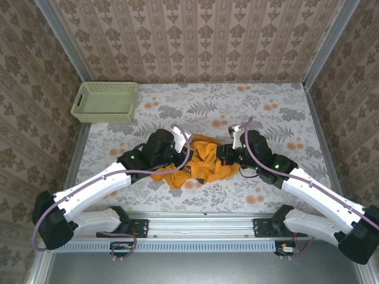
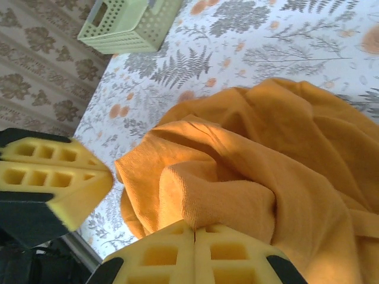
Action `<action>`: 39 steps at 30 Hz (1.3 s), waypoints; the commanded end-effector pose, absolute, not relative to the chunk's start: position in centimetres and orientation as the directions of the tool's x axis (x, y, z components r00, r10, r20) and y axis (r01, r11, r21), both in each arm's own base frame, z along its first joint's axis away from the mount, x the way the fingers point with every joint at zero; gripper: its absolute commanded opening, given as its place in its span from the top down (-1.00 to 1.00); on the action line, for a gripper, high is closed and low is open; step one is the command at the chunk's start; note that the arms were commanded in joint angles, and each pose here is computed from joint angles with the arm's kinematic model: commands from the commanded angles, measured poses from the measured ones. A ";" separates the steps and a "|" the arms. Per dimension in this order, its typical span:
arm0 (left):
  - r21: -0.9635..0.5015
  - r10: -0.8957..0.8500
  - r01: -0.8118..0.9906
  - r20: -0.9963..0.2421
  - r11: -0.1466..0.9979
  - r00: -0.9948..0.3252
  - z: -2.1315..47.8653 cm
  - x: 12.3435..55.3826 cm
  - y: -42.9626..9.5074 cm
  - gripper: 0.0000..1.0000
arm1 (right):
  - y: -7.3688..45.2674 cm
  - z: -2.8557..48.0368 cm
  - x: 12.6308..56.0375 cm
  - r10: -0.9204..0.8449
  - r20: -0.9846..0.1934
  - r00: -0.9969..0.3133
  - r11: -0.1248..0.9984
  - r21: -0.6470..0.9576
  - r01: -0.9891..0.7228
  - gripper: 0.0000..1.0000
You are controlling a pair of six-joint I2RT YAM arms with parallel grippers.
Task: Fold the inside-out t-shirt
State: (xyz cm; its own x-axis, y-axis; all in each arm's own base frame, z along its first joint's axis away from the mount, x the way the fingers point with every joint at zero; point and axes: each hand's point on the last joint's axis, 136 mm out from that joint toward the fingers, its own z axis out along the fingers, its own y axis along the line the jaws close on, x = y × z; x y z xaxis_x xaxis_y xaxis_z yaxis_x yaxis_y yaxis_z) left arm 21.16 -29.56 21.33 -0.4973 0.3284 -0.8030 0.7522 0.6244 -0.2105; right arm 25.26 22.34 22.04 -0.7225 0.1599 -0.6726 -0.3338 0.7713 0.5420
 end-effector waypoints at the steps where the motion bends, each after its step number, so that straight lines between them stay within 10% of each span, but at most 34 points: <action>1: -0.219 0.317 0.756 -0.810 0.617 -0.493 22.0 21.4 -30.0 0.99 | 21.5 20.9 25.3 0.166 -0.661 -0.731 0.791 0.532 -0.301 1.00; 6: -0.229 0.318 0.759 -0.806 0.610 -0.499 21.9 21.9 -30.9 0.97 | 21.1 19.0 25.7 0.150 -0.649 -0.746 0.819 0.504 -0.275 0.97; 14: -0.160 0.393 0.742 -0.765 0.651 -0.510 19.9 22.7 -30.4 0.12 | 20.5 18.4 25.8 0.167 -0.645 -0.746 0.825 0.505 -0.252 0.91; 22: -0.122 0.418 0.701 -0.726 0.703 -0.545 18.4 24.6 -31.0 0.48 | 21.8 19.8 25.2 0.155 -0.663 -0.732 0.771 0.545 -0.330 0.93; 31: -0.058 0.459 0.669 -0.684 0.741 -0.567 16.6 26.1 -30.9 0.25 | 21.9 20.1 24.3 0.146 -0.676 -0.722 0.750 0.552 -0.365 0.93; 39: -0.023 0.459 0.648 -0.687 0.761 -0.564 17.1 26.8 -30.7 0.95 | 20.8 20.4 24.5 0.158 -0.691 -0.706 0.786 0.521 -0.334 0.97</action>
